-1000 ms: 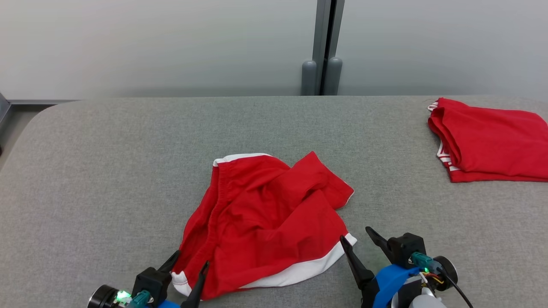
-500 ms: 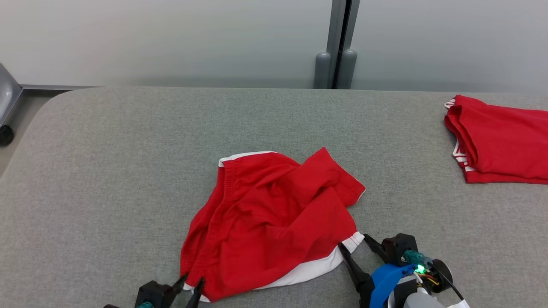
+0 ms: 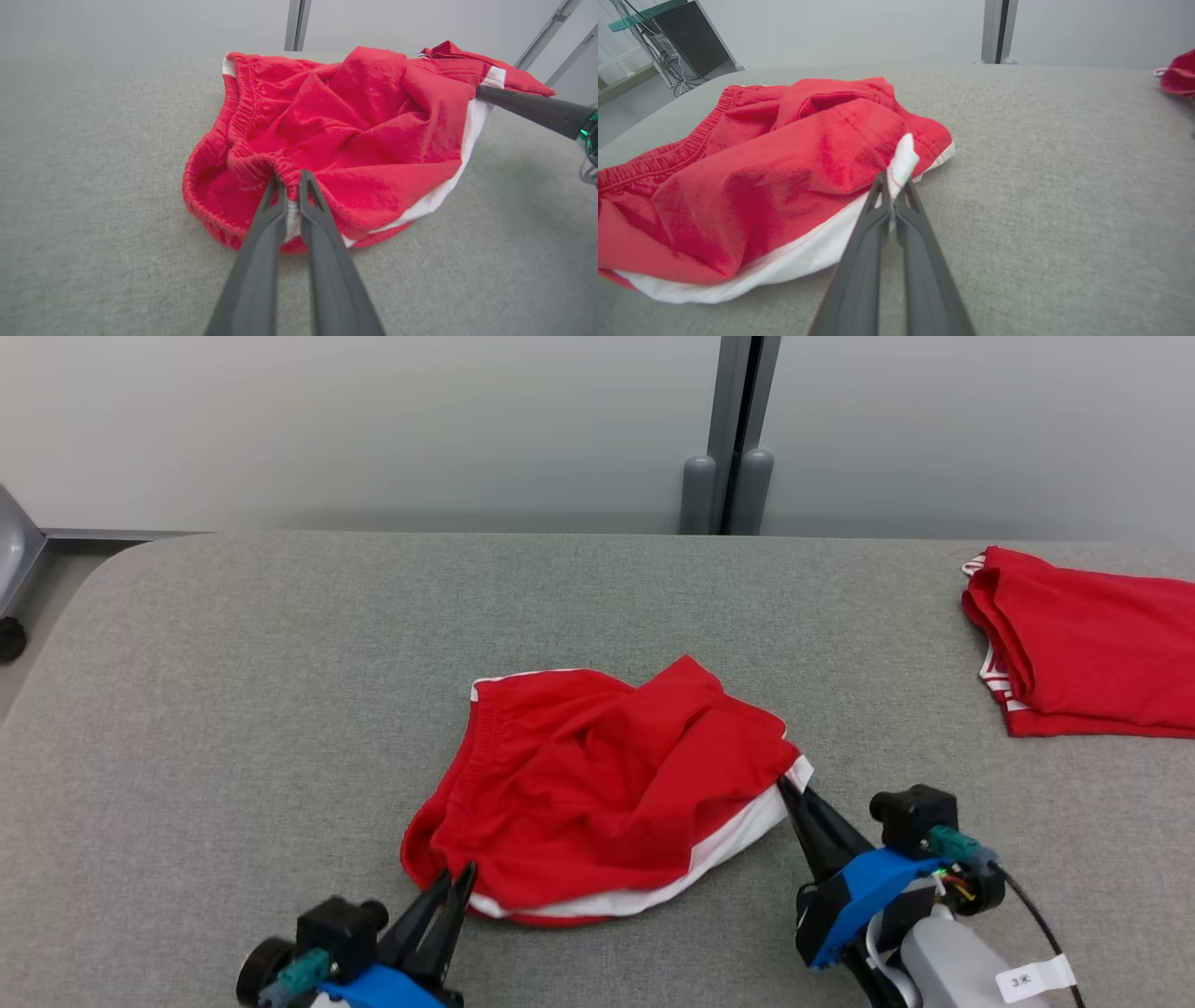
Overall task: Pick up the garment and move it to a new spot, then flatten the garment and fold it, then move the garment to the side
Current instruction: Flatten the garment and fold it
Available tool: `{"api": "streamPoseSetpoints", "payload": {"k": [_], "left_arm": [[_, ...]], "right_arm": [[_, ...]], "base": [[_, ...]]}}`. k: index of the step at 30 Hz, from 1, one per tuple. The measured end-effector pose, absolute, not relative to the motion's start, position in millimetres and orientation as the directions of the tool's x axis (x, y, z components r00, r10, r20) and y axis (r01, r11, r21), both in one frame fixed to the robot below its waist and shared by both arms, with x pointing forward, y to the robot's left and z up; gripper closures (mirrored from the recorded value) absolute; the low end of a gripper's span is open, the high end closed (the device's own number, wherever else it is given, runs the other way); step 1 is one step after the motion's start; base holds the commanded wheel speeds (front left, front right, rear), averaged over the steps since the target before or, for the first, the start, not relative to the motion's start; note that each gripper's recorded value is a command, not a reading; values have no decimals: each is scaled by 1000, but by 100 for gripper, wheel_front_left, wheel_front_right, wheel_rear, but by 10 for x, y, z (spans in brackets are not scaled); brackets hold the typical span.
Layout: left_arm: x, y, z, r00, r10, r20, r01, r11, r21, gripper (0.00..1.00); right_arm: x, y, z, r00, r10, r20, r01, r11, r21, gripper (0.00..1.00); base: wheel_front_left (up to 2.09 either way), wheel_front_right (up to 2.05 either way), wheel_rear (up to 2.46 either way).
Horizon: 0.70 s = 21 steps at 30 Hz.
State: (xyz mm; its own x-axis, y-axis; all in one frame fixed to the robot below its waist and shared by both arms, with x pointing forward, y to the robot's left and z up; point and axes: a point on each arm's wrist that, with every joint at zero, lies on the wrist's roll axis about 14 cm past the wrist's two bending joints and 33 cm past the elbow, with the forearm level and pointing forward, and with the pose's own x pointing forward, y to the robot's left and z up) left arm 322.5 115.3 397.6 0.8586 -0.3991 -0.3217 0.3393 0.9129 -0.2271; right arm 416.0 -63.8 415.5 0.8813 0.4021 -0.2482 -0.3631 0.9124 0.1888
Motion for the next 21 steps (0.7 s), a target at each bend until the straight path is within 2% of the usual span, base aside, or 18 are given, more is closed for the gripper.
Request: {"api": "streamPoseSetpoints", "payload": {"k": [5,8,13,17,19,21], "left_arm": [[3687,1011,4643,882,-458,-112,422,874,-242,100],[4054,1018,5054,877,-481,-13,469,860,-198,100],[4805,980,5784,859,-485,164,511,830,-224,100],[5418,1029,6265,847,-459,270,516,832,-203,100],[5659,1038,6460,838,-457,299,514,844,-151,100],[5861,1075,6698,831,-430,353,507,847,-161,100]], "right_arm": [[4464,-806,4600,925,364,-110,-341,922,181,100],[4748,-830,4910,932,360,-32,-351,922,167,100],[5399,-835,5517,932,356,68,-363,919,155,100],[5936,-889,6013,932,331,145,-352,924,153,100],[6171,-928,6267,933,308,189,-340,925,171,100],[6353,-907,6532,923,301,238,-344,924,166,100]], "base": [[0,0,0],[0,0,0],[0,0,0],[0,0,0],[0,0,0],[0,0,0]]}}
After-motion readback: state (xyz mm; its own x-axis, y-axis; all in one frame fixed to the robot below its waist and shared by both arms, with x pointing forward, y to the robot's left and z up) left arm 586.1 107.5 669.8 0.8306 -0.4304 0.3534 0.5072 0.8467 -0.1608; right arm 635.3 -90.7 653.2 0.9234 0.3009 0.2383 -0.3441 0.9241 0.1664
